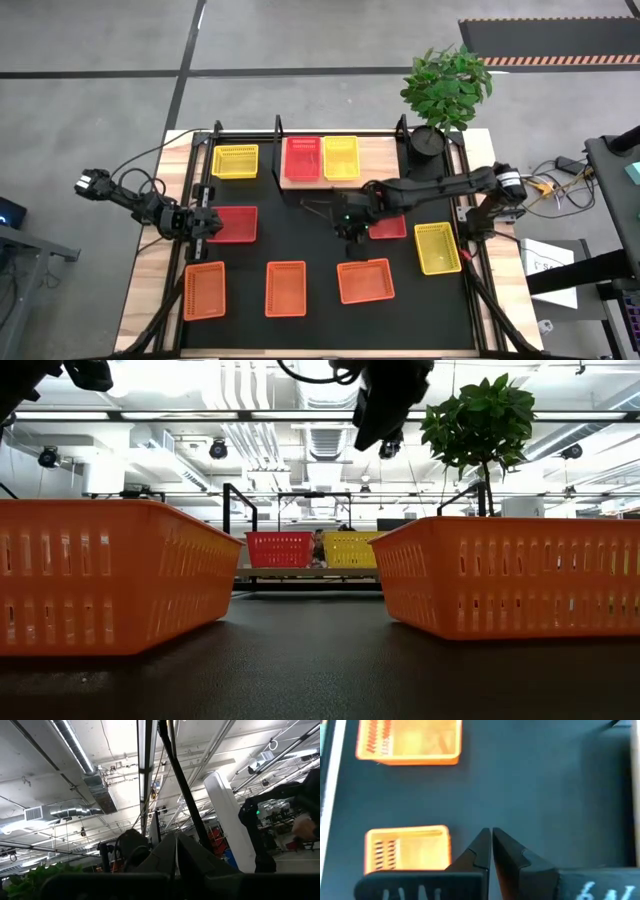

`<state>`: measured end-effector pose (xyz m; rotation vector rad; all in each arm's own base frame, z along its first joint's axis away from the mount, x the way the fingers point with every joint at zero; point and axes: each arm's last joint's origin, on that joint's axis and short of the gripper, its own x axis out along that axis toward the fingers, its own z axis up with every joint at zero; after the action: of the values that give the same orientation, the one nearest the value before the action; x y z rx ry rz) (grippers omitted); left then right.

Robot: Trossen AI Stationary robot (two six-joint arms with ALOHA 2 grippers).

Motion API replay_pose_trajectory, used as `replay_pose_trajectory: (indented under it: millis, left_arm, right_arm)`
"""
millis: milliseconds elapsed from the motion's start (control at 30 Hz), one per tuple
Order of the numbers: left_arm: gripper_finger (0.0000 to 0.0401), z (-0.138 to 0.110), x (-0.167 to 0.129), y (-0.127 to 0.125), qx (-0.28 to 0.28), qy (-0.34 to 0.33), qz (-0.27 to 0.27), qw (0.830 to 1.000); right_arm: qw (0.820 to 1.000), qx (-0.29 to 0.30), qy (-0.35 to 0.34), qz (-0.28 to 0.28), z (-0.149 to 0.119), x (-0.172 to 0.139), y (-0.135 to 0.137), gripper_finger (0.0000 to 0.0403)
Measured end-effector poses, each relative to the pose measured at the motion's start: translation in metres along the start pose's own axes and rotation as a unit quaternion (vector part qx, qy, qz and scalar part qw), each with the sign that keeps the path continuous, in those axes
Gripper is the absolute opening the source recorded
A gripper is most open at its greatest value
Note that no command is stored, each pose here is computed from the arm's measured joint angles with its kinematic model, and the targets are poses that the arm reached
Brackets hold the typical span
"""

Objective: Stack baskets on shelf by color
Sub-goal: Put the right orange bin on the shelf

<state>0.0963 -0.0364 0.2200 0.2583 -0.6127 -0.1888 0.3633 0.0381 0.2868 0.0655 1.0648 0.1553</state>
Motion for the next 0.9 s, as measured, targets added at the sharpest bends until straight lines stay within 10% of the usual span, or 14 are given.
replay_pose_trajectory:
  millis: [233,400,633,900]
  left_arm:
    - [0.0002,0.000,0.000,0.000,0.000,0.000,0.000,1.000]
    - [0.0002,0.000,0.000,0.000,0.000,0.000,0.000,1.000]
    - [0.0002,0.000,0.000,0.000,0.000,0.000,0.000,1.000]
    - [0.0002,0.000,0.000,0.000,0.000,0.000,0.000,1.000]
  right_arm:
    - [0.999,-0.027,0.014,0.016,-0.005,0.002,0.027,0.0063]
    - [0.987,-0.156,0.023,0.009,-0.011,0.004,0.056,0.0124]
    - [0.904,-0.404,0.140,-0.010,-0.044,0.000,0.093,0.0184]
    - [0.824,-0.518,0.230,0.013,-0.073,-0.001,0.110,0.0177]
